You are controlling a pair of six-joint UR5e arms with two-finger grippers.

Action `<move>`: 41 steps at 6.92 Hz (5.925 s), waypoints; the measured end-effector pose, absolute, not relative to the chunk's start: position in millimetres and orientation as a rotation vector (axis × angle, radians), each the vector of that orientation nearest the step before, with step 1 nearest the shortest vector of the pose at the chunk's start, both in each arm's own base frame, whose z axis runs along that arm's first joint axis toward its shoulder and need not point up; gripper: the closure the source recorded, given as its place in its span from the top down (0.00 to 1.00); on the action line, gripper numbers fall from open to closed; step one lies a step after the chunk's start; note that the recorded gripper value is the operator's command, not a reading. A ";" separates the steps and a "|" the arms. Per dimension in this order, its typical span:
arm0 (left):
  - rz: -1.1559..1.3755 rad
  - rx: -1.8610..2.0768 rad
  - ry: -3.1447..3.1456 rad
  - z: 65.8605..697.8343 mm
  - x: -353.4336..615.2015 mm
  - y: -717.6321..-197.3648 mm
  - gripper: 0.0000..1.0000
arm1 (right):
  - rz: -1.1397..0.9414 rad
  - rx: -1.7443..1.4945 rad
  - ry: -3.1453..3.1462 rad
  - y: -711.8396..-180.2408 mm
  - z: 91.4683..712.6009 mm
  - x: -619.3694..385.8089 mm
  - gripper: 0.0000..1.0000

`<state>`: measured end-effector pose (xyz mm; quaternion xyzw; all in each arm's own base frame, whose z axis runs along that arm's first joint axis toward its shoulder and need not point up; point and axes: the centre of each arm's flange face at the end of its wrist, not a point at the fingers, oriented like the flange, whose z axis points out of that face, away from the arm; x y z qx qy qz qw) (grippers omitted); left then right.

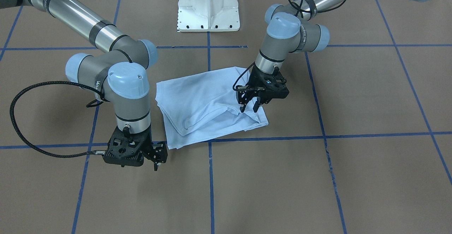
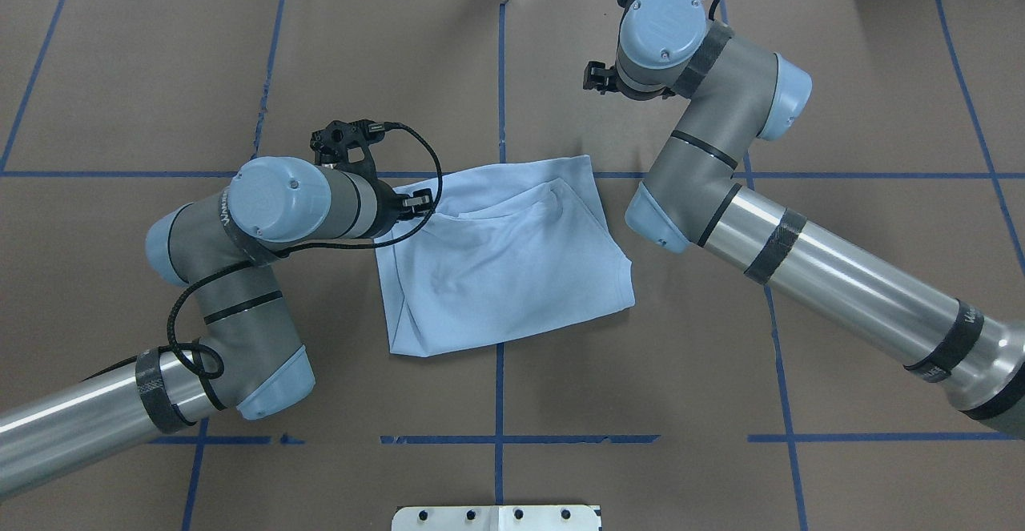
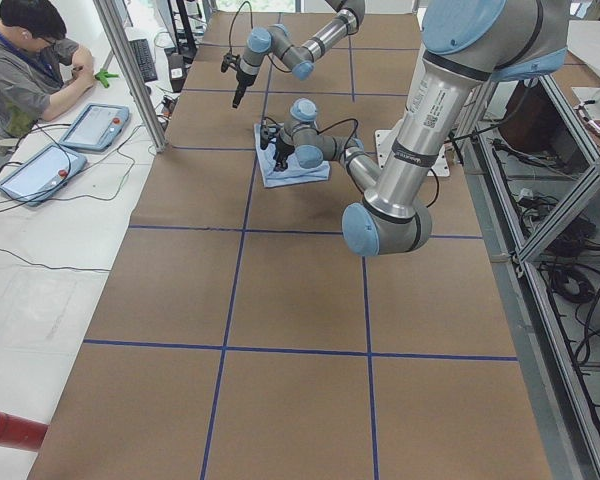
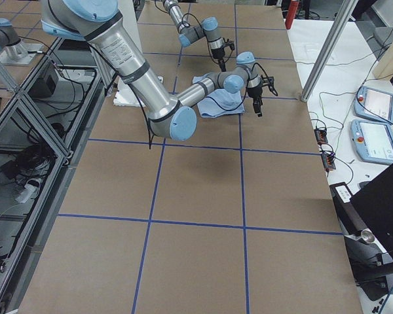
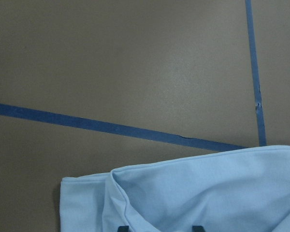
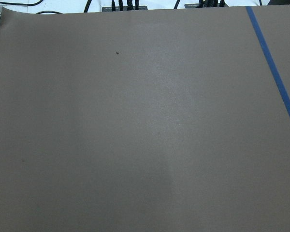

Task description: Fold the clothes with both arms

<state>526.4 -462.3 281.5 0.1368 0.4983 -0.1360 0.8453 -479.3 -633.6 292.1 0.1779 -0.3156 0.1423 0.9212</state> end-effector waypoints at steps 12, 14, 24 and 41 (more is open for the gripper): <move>-0.276 0.365 0.941 313.4 495.3 -532.7 1.00 | 0.257 0.356 -0.660 -630.9 288.6 -482.5 1.00; -0.145 0.427 0.938 308.2 449.6 -538.5 1.00 | 0.167 0.288 -0.700 -648.7 298.6 -443.5 1.00; 0.260 0.311 0.625 558.5 -60.2 -464.0 1.00 | -0.167 0.088 -0.655 -510.7 632.9 72.5 1.00; 0.185 0.159 0.728 590.3 -66.9 -444.2 1.00 | -0.149 0.063 -0.731 -439.3 645.9 70.5 1.00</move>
